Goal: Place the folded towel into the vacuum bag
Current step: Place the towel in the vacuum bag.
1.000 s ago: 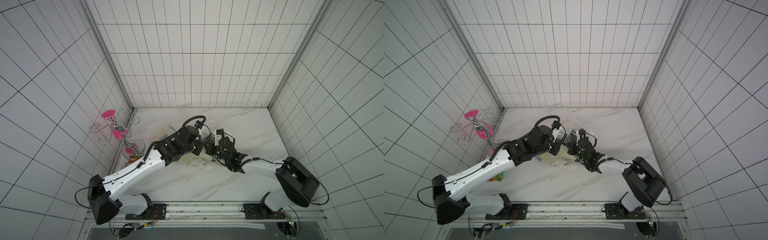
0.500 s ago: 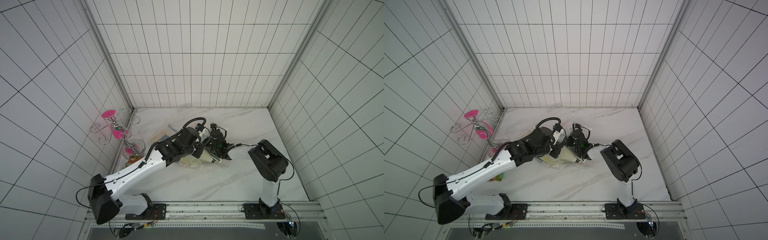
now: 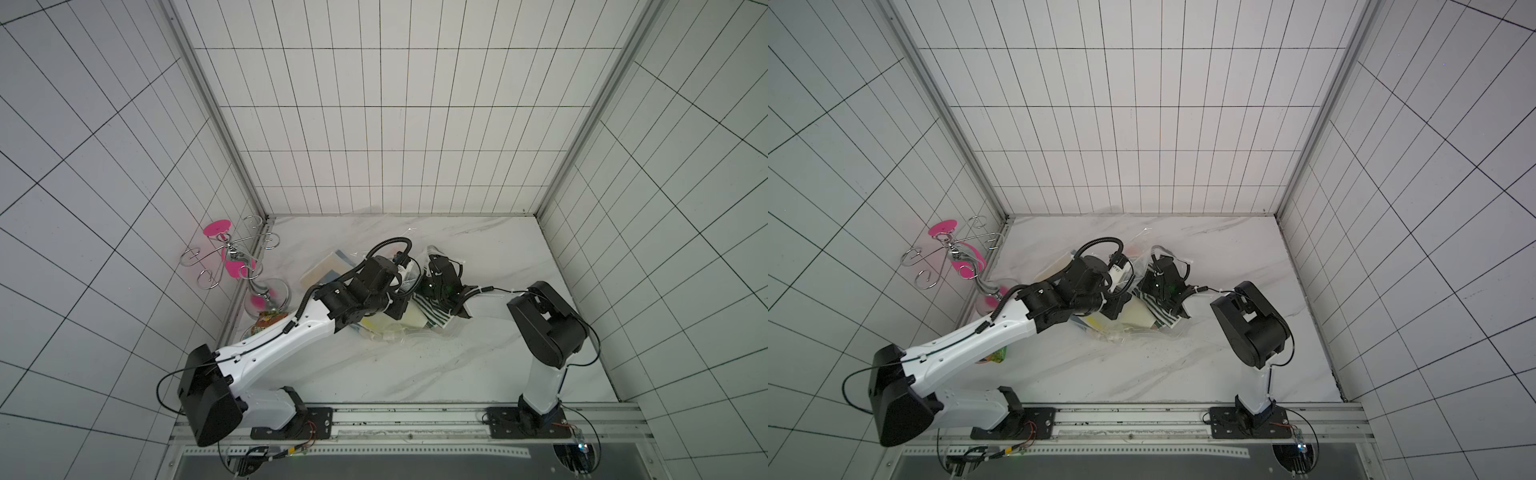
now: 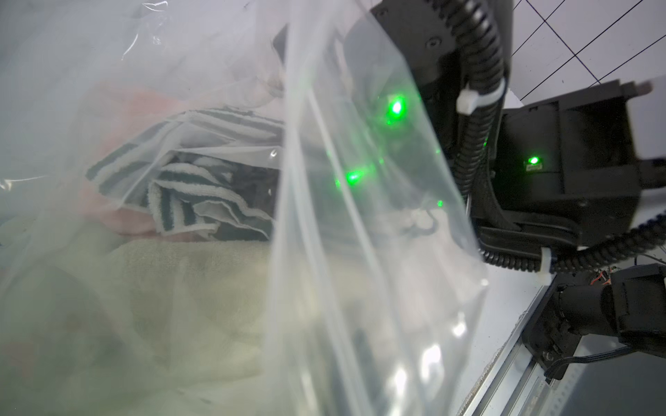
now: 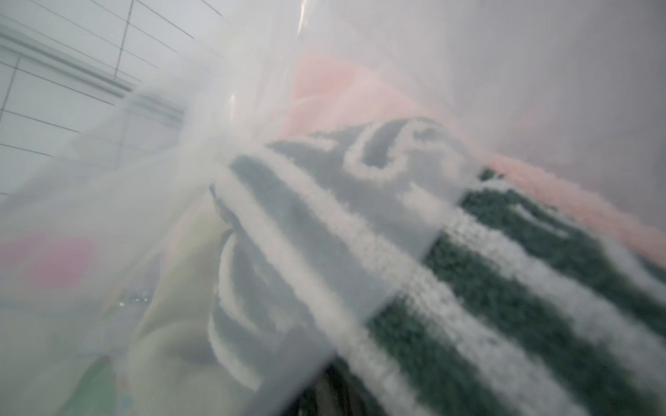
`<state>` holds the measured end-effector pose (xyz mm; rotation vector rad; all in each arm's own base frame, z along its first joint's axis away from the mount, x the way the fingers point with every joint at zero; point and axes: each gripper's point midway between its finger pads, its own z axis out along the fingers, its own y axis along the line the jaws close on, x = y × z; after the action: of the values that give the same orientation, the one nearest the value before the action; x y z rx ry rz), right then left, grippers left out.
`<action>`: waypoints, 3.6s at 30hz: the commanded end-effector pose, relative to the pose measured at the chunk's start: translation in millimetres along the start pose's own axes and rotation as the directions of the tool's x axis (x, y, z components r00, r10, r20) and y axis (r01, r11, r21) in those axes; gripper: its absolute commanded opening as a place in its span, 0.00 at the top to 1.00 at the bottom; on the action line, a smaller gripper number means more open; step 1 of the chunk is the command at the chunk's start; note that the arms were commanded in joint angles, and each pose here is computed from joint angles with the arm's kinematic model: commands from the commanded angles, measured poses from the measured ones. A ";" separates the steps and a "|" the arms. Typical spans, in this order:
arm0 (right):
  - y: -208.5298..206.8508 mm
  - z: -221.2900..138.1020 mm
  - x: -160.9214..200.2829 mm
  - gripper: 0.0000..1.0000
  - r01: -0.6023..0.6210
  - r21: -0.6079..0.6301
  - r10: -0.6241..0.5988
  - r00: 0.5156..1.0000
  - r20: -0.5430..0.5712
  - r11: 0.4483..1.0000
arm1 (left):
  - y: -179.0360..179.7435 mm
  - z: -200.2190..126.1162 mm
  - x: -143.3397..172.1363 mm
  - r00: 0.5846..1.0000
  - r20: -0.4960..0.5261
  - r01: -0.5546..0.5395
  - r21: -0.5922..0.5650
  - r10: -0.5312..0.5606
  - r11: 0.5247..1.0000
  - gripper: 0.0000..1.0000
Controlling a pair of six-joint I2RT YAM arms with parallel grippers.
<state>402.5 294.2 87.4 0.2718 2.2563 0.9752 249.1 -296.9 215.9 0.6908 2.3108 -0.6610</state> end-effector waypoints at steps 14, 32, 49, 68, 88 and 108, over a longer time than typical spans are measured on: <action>16.4 53.5 -48.9 0.33 -0.175 -0.022 0.176 0.977 0.123 0.984 | -15.0 3.1 0.0 1.000 -0.003 0.024 0.085 -0.023 0.996 1.00; 55.1 106.2 -126.5 0.91 -0.264 -0.299 0.299 0.951 0.079 0.917 | -10.6 -2.2 9.7 0.999 -0.012 0.045 0.071 -0.044 0.996 1.00; 23.4 86.2 -163.9 0.68 -0.277 -0.292 0.338 0.923 0.185 0.916 | -21.1 1.7 10.6 0.999 -0.022 0.051 0.102 -0.049 0.993 1.00; 14.9 -37.6 3.5 0.28 -0.364 -0.244 0.321 0.926 -0.200 0.899 | 8.9 14.9 -4.5 0.998 0.015 0.064 0.013 -0.064 0.998 1.00; 52.1 -114.3 -32.7 0.24 -0.275 -0.307 0.273 0.961 -0.052 0.911 | 9.7 17.7 -23.3 0.996 0.052 0.070 0.012 -0.071 0.997 1.00; -29.6 -61.2 46.7 0.26 0.034 0.077 -0.033 0.999 -0.022 0.996 | -11.6 36.5 -66.9 0.984 0.124 0.111 0.155 -0.131 0.982 1.00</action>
<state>321.2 272.2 85.0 0.3370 2.3463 1.0933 281.6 -339.6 213.8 0.6091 2.2981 -0.8895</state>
